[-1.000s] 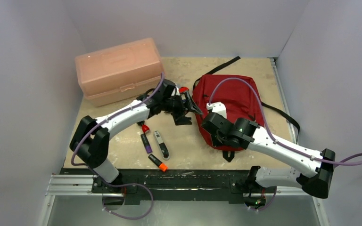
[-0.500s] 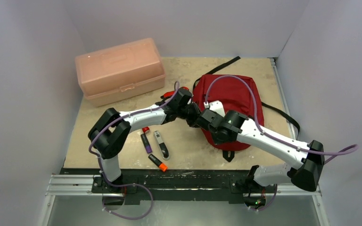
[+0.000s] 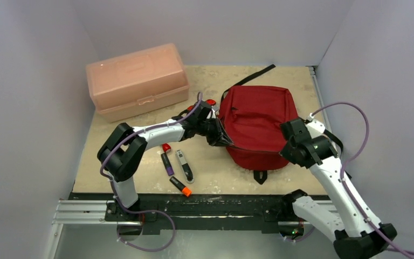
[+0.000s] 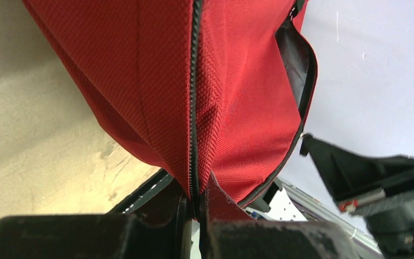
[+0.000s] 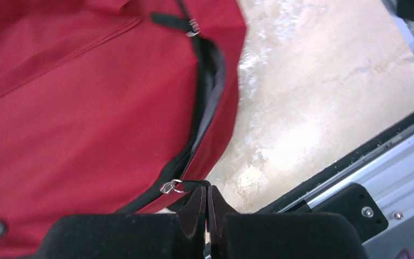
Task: Pack the student bag
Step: Zip the student bag at the center of the board.
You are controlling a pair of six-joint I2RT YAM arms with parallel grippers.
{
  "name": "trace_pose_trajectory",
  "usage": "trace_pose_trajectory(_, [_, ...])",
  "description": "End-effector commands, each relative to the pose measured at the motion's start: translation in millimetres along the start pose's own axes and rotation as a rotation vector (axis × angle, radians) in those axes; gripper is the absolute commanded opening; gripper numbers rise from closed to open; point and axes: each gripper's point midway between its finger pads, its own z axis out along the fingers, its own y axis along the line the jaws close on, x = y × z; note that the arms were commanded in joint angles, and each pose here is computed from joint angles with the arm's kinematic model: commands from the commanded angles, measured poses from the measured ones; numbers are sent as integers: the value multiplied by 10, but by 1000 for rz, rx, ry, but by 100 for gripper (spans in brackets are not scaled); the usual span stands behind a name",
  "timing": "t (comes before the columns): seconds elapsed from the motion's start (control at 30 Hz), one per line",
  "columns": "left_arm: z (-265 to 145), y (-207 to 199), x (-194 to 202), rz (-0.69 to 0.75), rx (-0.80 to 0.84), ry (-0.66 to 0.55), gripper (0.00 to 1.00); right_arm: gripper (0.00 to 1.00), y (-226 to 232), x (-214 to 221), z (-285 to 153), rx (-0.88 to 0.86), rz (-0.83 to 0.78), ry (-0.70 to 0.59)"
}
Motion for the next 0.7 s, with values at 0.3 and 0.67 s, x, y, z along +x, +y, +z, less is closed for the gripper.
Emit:
trace_pose_trajectory(0.3, [-282, -75, -1, 200, 38, 43, 3, 0, -421, -544, 508, 33, 313, -2])
trace_pose_trajectory(0.67, [-1136, -842, 241, 929, 78, -476, 72, 0, -216, -684, 471, -87, 275, -28])
